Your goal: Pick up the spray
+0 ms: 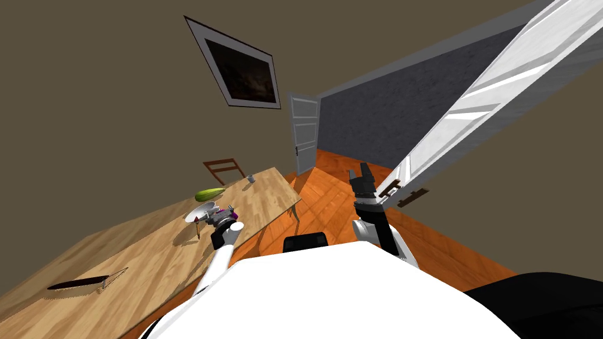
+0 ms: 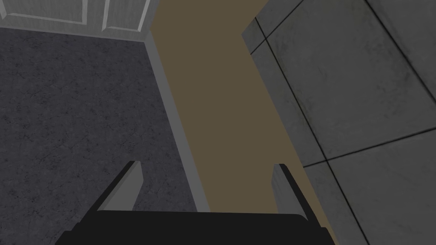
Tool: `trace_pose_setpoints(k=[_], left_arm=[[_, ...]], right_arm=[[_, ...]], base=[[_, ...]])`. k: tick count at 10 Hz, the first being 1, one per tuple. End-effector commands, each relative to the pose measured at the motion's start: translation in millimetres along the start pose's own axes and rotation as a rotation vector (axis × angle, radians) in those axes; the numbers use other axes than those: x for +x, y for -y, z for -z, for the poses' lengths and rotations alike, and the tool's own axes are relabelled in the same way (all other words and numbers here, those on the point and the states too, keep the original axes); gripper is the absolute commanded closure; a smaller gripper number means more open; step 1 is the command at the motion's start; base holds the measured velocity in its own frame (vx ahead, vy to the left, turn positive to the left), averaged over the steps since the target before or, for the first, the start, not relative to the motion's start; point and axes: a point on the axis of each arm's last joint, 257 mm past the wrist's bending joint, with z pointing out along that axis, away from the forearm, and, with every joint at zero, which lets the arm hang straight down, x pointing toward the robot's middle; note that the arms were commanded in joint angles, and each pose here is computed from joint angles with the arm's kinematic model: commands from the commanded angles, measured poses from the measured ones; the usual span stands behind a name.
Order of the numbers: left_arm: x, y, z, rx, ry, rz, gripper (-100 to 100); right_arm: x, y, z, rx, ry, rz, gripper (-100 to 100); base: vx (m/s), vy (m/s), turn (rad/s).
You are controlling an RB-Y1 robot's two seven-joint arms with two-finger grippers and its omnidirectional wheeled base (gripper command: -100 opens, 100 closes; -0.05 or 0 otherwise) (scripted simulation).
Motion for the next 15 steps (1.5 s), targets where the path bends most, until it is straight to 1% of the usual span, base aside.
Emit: trace_pose_setpoints(k=[1, 4, 6, 10, 11, 12, 13, 14, 15], left_arm=[[-16.6, 1.9, -1.4, 0.028, 0.056, 0.056, -100], [-49.9, 5.5, 0.3, 0.074, 0.152, 0.137, -100], [-65.9, 8.2, 1.7, 0.101, 0.200, 0.178, -100], [-88.2, 16.3, 3.3, 0.147, 0.265, 0.232, -100], [-84.2, 13.9, 2.7, 0.138, 0.255, 0.223, -100], [-85.0, 14.4, 2.8, 0.140, 0.257, 0.225, 0], [-78.6, 9.1, -1.6, 0.104, 0.230, 0.212, -100], [-78.6, 9.1, -1.6, 0.105, 0.229, 0.226, -100], [-73.9, 4.0, -5.1, 0.068, 0.209, 0.198, -100]], right_arm=[[0.0, 0.0, 0.0, 0.000, 0.000, 0.000, 0], [0.0, 0.0, 0.0, 0.000, 0.000, 0.000, 0], [0.0, 0.0, 0.0, 0.000, 0.000, 0.000, 0], [0.0, 0.0, 0.0, 0.000, 0.000, 0.000, 0], [0.0, 0.0, 0.0, 0.000, 0.000, 0.000, 0], [0.0, 0.0, 0.0, 0.000, 0.000, 0.000, 0], [0.0, 0.0, 0.0, 0.000, 0.000, 0.000, 0], [-0.1, 0.1, 0.1, 0.000, 0.000, 0.000, 0], [0.0, 0.0, 0.0, 0.000, 0.000, 0.000, 0]], base=[[0.062, -0.022, -0.037], [0.057, -0.002, -0.038], [0.038, -0.004, -0.026], [0.024, -0.008, -0.011], [0.005, 0.000, 0.000], [0.000, 0.000, 0.000], [0.081, -0.005, 0.281], [0.103, -0.033, 0.153], [0.122, -0.049, 0.248]])
